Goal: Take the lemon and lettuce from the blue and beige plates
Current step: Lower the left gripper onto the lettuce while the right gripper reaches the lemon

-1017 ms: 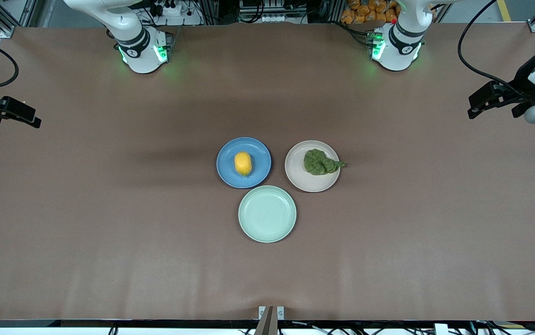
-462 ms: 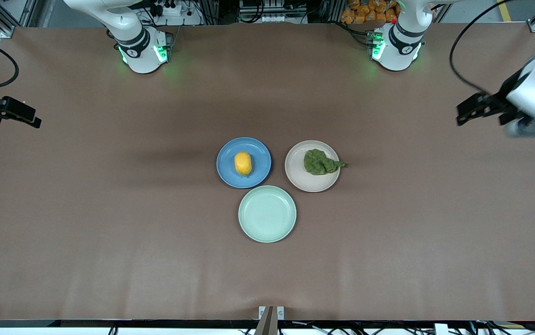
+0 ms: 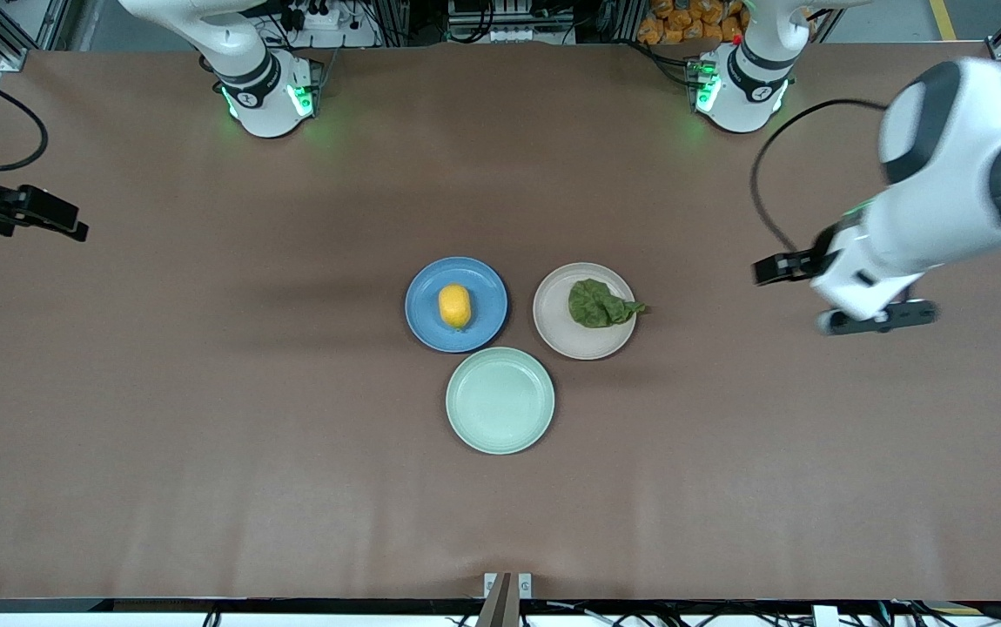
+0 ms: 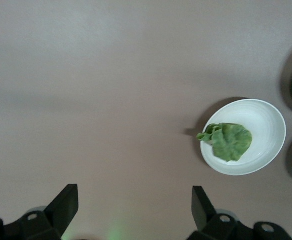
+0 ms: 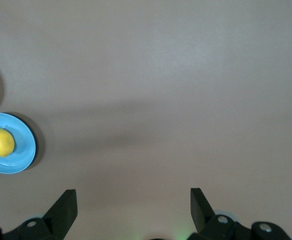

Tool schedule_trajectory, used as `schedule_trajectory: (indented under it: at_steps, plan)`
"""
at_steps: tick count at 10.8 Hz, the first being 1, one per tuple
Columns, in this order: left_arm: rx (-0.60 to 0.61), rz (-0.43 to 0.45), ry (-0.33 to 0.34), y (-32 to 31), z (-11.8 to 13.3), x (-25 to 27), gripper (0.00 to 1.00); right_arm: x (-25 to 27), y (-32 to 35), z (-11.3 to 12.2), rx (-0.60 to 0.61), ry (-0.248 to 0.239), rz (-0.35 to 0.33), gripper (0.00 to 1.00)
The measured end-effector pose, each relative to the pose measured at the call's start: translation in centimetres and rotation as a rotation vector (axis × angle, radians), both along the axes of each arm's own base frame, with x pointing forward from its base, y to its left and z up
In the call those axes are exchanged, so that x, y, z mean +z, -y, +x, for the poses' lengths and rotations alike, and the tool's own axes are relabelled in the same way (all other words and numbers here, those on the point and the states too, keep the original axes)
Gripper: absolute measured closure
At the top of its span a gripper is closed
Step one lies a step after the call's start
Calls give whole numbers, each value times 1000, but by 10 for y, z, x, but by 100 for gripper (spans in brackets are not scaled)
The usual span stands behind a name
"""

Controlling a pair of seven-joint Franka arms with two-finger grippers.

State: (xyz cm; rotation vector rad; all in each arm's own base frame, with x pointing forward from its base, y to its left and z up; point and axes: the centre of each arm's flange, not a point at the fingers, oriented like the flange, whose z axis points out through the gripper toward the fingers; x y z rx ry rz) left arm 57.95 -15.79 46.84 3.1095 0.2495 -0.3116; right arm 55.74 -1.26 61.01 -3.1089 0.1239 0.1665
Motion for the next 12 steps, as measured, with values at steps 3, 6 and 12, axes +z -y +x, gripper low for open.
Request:
schedule_trajectory:
  at_steps: [3, 6, 12]
  plan:
    - [144, 54, -34, 78, -24, -83, 0, -42, -66, 17, 88, -21, -2, 0]
    - [272, 107, -57, 155, -50, -157, 0, -115, -159, 32, 71, -28, -9, 0]
    - [335, 96, -34, 195, -71, -238, 10, -239, -315, 12, 5, -26, 28, 0]
